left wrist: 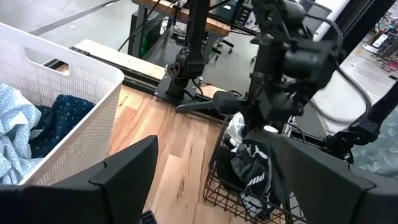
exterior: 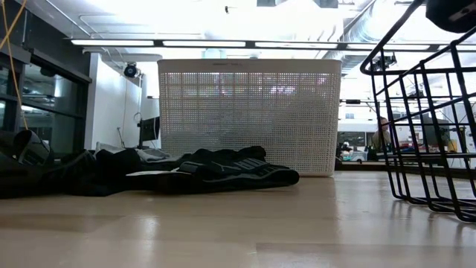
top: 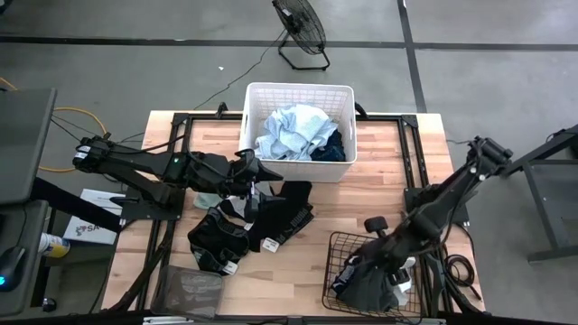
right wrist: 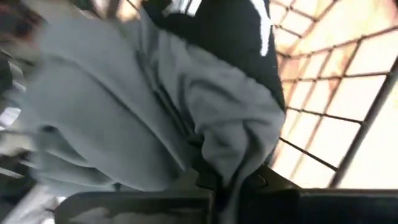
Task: Pick & Place Cloths
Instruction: Put the gray boxer into the wire basket, then put the right black boxer into the wire basket
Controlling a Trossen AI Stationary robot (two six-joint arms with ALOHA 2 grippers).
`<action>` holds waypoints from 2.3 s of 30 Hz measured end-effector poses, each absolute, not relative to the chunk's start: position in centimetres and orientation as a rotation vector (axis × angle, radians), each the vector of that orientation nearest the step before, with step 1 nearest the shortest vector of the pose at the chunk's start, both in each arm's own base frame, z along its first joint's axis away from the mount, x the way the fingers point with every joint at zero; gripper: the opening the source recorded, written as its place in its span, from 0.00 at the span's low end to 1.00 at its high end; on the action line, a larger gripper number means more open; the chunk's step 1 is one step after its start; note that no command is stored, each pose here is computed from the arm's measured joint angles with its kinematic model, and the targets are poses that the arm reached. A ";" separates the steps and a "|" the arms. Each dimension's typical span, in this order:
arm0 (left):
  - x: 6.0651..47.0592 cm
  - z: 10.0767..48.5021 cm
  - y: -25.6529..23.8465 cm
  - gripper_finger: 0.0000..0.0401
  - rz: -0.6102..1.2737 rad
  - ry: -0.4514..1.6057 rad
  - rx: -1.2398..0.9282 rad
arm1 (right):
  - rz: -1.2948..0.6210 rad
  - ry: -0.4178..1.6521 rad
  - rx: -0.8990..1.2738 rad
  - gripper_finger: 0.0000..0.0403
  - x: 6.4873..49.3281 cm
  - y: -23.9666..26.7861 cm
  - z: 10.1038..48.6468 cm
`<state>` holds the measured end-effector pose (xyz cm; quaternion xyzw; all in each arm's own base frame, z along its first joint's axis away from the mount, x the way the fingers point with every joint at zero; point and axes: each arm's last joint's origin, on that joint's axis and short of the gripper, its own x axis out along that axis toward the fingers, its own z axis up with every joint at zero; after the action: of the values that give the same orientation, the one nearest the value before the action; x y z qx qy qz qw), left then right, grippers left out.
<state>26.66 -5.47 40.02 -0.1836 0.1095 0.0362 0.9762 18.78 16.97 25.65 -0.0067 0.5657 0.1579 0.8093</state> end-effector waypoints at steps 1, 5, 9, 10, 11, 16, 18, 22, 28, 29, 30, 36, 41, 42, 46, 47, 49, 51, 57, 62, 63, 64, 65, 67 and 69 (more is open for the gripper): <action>26.6 40.0 -5.5 0.82 0.073 0.220 -0.370 | 0.326 1.229 -0.053 0.01 18.8 17.2 25.4; 26.7 40.0 -5.5 0.82 0.073 0.221 -0.370 | 0.307 1.303 -0.135 0.01 19.0 18.0 24.2; 26.7 40.0 -5.5 0.82 0.073 0.222 -0.370 | 0.314 1.362 -0.200 0.01 18.9 19.4 22.4; 26.6 40.0 -5.5 0.82 0.074 0.227 -0.368 | 0.314 1.377 -0.215 0.01 18.9 19.7 21.9; 26.6 39.9 -5.5 0.82 0.076 0.233 -0.367 | 0.314 1.391 -0.230 0.01 18.8 20.1 21.5; 26.6 39.8 -5.5 0.82 0.079 0.243 -0.364 | 0.303 1.451 -0.283 0.01 18.8 21.1 19.5; 26.6 39.8 -5.5 0.82 0.079 0.243 -0.364 | 0.292 1.471 -0.287 0.01 19.0 21.3 18.8; 26.6 39.8 -5.5 0.82 0.080 0.242 -0.364 | 0.286 1.493 -0.292 0.01 19.3 21.6 18.0; 26.6 39.8 -5.5 0.82 0.080 0.242 -0.364 | 0.246 1.511 -0.257 0.02 19.3 21.5 17.8; 26.6 39.8 -5.5 0.82 0.080 0.242 -0.364 | 0.238 1.518 -0.243 0.03 19.3 21.5 17.9; 26.6 39.8 -5.5 0.82 0.080 0.242 -0.364 | 0.236 1.526 -0.227 0.04 19.2 21.5 18.0; 26.6 39.8 -5.5 0.82 0.080 0.241 -0.364 | 0.246 1.514 -0.156 0.15 18.9 21.2 19.0; 26.6 39.8 -5.5 0.82 0.080 0.241 -0.364 | 0.206 1.496 -0.076 0.32 18.8 20.9 20.0; 26.6 39.8 -5.5 0.82 0.080 0.241 -0.364 | 0.202 1.491 -0.064 0.36 18.7 20.8 20.2; 26.6 39.8 -5.5 0.82 0.079 0.241 -0.364 | 0.203 1.471 -0.016 0.53 18.5 20.5 21.2; 26.6 39.8 -5.5 0.82 0.079 0.241 -0.364 | 0.208 1.472 0.000 0.57 18.4 20.4 21.4; 26.6 39.8 -5.5 0.82 0.079 0.241 -0.364 | 0.216 1.465 0.029 0.63 18.2 20.3 22.0; 26.6 39.8 -5.5 0.82 0.079 0.241 -0.364 | 0.219 1.457 0.063 0.68 18.0 20.0 22.6; 26.6 39.8 -5.5 0.82 0.079 0.241 -0.364 | 0.182 1.428 0.141 0.73 17.0 19.0 24.5; 26.6 39.8 -5.5 0.82 0.079 0.241 -0.364 | 0.169 1.363 0.181 0.72 16.3 18.0 26.1; 26.6 39.8 -5.5 0.82 0.079 0.241 -0.364 | 0.168 1.351 0.190 0.72 16.2 17.9 26.4; 26.6 39.8 -5.5 0.82 0.079 0.241 -0.364 | 0.166 1.340 0.196 0.72 16.0 17.7 26.6; 26.6 39.8 -5.5 0.82 0.079 0.241 -0.364 | 0.161 1.332 0.206 0.72 15.9 17.5 26.9; 26.6 39.8 -5.5 0.82 0.079 0.241 -0.364 | 0.148 1.324 0.222 0.72 15.5 17.0 27.4; 26.6 39.8 -5.5 0.82 0.079 0.241 -0.364 | 0.138 1.322 0.242 0.72 15.1 16.6 27.8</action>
<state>26.60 -5.46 39.81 -0.1806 0.1196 0.0393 0.9755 15.14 16.63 27.76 0.1121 0.6120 0.0637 0.7802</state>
